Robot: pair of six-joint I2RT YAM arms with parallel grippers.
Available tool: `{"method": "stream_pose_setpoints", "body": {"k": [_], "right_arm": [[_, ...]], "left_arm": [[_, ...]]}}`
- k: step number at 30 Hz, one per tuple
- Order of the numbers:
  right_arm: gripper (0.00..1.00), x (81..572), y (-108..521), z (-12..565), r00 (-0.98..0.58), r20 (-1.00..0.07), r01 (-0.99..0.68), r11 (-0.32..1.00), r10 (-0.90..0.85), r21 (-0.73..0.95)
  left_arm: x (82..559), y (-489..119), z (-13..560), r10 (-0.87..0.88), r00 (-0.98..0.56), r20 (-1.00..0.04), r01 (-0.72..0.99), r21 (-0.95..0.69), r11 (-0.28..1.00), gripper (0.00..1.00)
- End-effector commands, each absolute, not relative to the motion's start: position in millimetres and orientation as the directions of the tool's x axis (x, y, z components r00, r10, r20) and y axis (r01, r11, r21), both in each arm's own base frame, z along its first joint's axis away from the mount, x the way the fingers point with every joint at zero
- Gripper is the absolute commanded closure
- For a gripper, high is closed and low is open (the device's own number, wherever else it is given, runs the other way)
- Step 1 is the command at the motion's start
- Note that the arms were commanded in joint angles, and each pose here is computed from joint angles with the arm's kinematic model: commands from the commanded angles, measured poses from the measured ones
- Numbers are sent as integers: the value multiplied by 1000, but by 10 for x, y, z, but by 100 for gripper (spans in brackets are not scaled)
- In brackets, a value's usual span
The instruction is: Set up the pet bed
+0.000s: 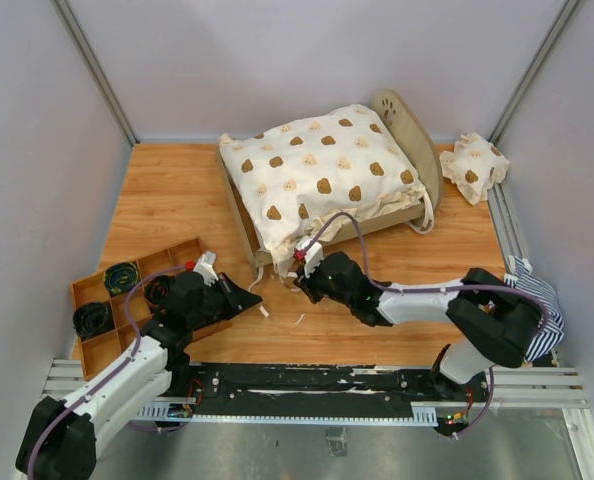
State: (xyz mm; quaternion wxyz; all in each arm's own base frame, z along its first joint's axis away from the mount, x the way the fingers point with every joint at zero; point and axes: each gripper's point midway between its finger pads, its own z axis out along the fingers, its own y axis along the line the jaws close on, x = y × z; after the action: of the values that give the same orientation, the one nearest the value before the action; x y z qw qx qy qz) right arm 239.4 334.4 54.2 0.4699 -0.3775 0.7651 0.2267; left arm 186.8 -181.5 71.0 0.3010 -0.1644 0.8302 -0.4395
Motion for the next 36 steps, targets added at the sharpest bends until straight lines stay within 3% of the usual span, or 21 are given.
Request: {"method": "stream_pose_setpoints", "body": {"k": [1,7,15,26,32,36], "right_arm": [[100,2053,3725,1389,-279,-950,-888,414,-138,200],[100,2064,4064,2090,-361,-930,-874,325,65,362],[100,2255,4575,2281,-473,-853,-822,239,221,518],[100,2387,4589,1503,-409,-912,-825,417,24,381],[100,2433,4607,2129,-367,-920,-837,384,136,391],[100,2537,4476,2405,-324,-931,-812,456,168,365]], "left_arm": [[1920,-1822,830,-502,-744,-440,78,-804,589,100],[1865,-1920,925,-480,-757,-443,139,-827,545,100],[1815,-1994,921,-477,-767,-429,155,-845,511,100],[1795,-2044,1074,-475,-764,-437,196,-858,474,100],[1820,-1998,955,-485,-754,-443,175,-847,502,100],[1811,-2013,980,-496,-756,-428,173,-861,479,100]]}}
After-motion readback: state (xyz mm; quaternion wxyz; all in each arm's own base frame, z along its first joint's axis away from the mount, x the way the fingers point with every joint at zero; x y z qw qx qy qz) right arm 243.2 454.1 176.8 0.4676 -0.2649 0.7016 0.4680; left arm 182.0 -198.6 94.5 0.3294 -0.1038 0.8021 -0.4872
